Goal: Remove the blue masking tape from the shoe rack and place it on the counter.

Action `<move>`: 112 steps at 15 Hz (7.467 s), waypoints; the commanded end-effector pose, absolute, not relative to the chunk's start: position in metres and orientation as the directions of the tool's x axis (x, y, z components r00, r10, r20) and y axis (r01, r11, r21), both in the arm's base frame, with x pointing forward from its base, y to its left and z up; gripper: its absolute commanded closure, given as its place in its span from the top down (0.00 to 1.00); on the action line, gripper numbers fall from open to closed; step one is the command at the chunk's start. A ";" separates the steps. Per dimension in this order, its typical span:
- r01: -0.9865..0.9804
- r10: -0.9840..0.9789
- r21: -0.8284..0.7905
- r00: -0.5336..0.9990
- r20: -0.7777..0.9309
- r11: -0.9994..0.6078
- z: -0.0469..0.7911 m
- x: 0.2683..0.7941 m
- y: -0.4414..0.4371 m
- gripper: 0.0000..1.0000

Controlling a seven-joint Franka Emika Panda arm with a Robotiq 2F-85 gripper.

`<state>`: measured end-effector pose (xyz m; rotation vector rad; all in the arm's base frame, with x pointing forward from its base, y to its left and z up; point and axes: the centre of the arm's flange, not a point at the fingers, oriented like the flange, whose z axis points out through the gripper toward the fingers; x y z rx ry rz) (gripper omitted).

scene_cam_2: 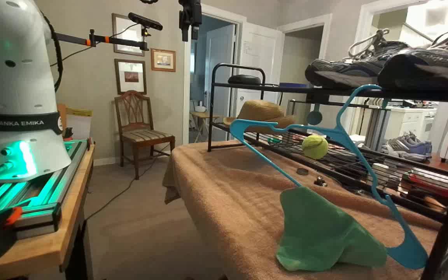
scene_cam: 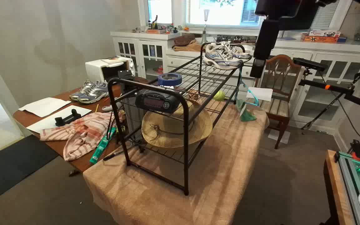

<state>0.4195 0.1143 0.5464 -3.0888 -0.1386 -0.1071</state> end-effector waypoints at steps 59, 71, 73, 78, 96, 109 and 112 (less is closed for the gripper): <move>-0.755 -0.752 -0.036 0.644 0.142 -0.654 0.441 0.739 -0.059 1.00; -0.752 -0.748 -0.034 0.649 0.135 -0.658 0.421 0.752 -0.059 0.49; -0.753 -0.751 -0.042 0.646 0.136 -0.656 0.421 0.752 -0.059 0.37; -0.758 -0.765 -0.111 0.628 0.142 -0.643 0.440 0.747 -0.050 0.00; -0.825 -0.838 -0.159 0.521 0.163 -0.543 0.524 0.541 -0.037 0.05; -0.981 -0.988 -0.123 -0.151 -0.002 0.151 0.422 0.377 -0.158 0.05; -0.944 -0.960 -0.189 -0.278 0.009 0.272 0.399 0.376 -0.183 0.05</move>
